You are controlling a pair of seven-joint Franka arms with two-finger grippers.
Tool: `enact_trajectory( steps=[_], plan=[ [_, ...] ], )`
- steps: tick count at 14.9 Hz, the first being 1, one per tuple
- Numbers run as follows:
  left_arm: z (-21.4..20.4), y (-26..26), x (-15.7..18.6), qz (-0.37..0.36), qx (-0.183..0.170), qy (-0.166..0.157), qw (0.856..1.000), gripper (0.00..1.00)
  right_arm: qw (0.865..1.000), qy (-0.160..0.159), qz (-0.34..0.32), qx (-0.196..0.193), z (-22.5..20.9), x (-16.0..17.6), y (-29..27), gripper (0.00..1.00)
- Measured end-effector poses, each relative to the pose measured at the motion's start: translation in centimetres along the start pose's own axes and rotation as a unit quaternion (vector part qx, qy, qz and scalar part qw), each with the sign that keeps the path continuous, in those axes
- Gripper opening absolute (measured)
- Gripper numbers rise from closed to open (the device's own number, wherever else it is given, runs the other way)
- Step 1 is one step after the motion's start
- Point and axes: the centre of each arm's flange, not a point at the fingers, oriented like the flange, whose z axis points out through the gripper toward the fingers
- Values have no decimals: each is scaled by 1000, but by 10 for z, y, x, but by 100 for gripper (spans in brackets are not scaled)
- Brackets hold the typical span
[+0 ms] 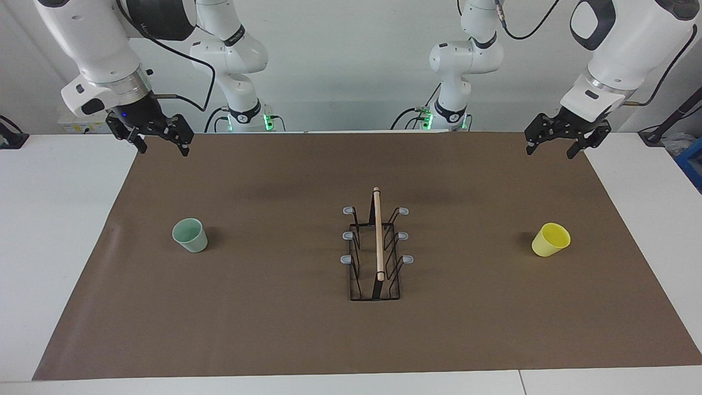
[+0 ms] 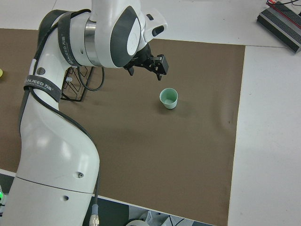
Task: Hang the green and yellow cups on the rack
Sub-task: 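Reach the right gripper down to the pale green cup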
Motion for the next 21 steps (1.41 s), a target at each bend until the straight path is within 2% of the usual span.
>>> enact_trajectory(
  steps=[6, 8, 10, 13, 17, 19, 21],
  plan=[
    [0, 0, 0, 0, 0, 0, 1000, 100, 1000, -6, -7, -2, 11, -2, -4, 100],
    [0, 0, 0, 0, 0, 0, 1000, 100, 1000, -4, -18, -2, 25, -2, -12, 100],
    [0, 0, 0, 0, 0, 0, 1000, 100, 999, -17, -30, -5, 52, 6, -19, 100],
    [0, 0, 0, 0, 0, 0, 1000, 100, 998, -40, -56, -13, 116, 43, -28, 100],
    [0, 0, 0, 0, 0, 0, 1000, 100, 990, -54, -126, -30, 195, 100, -46, 100],
    [0, 0, 0, 0, 0, 0, 1000, 100, 983, -60, -168, -43, 218, 119, -53, 100],
    [0, 0, 0, 0, 0, 0, 1000, 100, 970, -67, -224, -70, 238, 136, -61, 100]
  ],
)
